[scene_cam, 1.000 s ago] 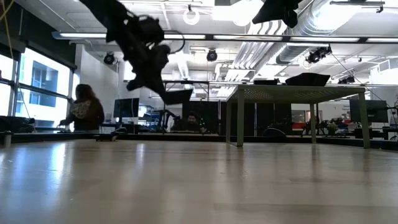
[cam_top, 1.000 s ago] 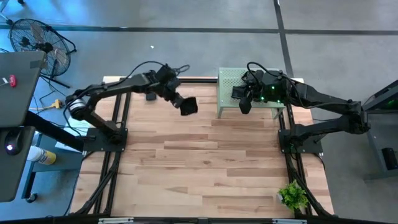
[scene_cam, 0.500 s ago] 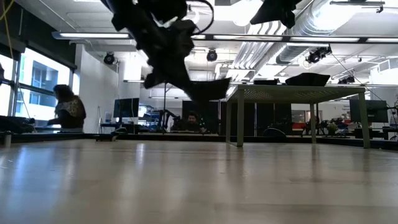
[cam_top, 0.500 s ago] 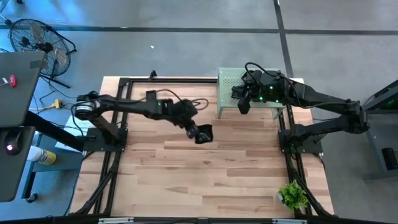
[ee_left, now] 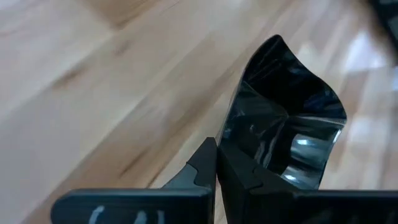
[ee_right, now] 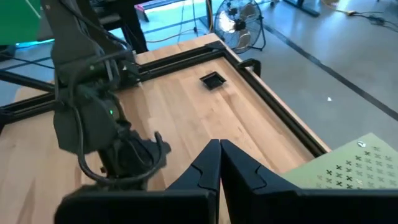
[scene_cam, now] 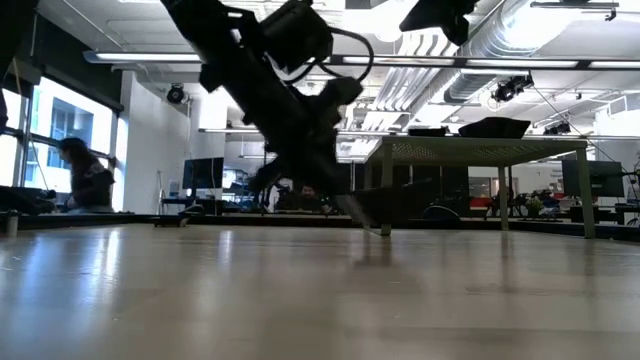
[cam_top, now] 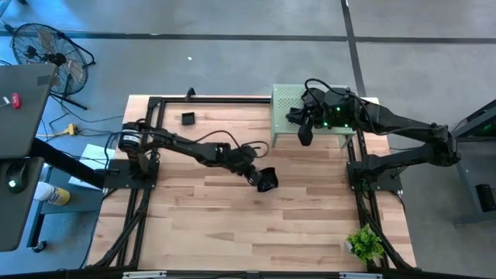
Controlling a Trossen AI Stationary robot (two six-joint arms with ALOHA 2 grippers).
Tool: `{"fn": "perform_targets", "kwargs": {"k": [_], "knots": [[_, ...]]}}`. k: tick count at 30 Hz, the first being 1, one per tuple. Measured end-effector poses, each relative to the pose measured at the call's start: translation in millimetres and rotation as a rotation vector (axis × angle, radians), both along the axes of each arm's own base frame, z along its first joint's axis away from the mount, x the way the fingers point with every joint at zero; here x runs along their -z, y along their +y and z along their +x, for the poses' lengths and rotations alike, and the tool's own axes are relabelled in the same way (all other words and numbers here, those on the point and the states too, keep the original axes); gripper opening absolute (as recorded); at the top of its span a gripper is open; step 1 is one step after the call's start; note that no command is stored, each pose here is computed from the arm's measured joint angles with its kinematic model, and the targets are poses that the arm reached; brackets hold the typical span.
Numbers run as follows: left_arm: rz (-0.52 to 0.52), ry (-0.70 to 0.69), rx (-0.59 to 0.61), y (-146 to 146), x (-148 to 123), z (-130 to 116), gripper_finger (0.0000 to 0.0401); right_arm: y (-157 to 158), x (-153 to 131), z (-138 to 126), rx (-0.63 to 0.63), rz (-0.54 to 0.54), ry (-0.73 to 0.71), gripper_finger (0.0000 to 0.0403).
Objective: Pick & Place Mini shaped plates
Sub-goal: Stack the black distorted square plate on top of the black distorted square plate on the shelf
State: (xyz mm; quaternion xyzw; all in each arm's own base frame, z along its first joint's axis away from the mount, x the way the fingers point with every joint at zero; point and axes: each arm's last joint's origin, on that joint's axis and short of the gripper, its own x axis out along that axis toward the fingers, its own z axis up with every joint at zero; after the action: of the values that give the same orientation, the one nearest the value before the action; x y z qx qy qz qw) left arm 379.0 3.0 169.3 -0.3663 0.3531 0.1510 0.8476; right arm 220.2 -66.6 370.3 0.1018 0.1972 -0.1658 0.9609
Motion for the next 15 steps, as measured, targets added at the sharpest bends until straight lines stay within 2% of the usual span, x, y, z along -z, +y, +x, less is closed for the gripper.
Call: {"fn": "perform_targets", "kwargs": {"k": [4, 9, 15], "knots": [[-0.036, -0.043, -0.041, -1.6, 6.7, 7.4, 0.0003, 0.7, -0.5, 0.3, -0.02, 0.01, -0.009, 0.0006], [-0.065, -0.068, -0.017, -1.6, 6.9, 10.1, 0.0009, 4.8, -0.5, 1.5, -0.04, 0.013, -0.009, 0.0002], [-0.078, -0.062, 0.035, -2.8, 6.7, 9.4, 0.0064, 14.3, -0.5, 3.9, -0.08, 0.015, -0.009, 0.0006]]}}
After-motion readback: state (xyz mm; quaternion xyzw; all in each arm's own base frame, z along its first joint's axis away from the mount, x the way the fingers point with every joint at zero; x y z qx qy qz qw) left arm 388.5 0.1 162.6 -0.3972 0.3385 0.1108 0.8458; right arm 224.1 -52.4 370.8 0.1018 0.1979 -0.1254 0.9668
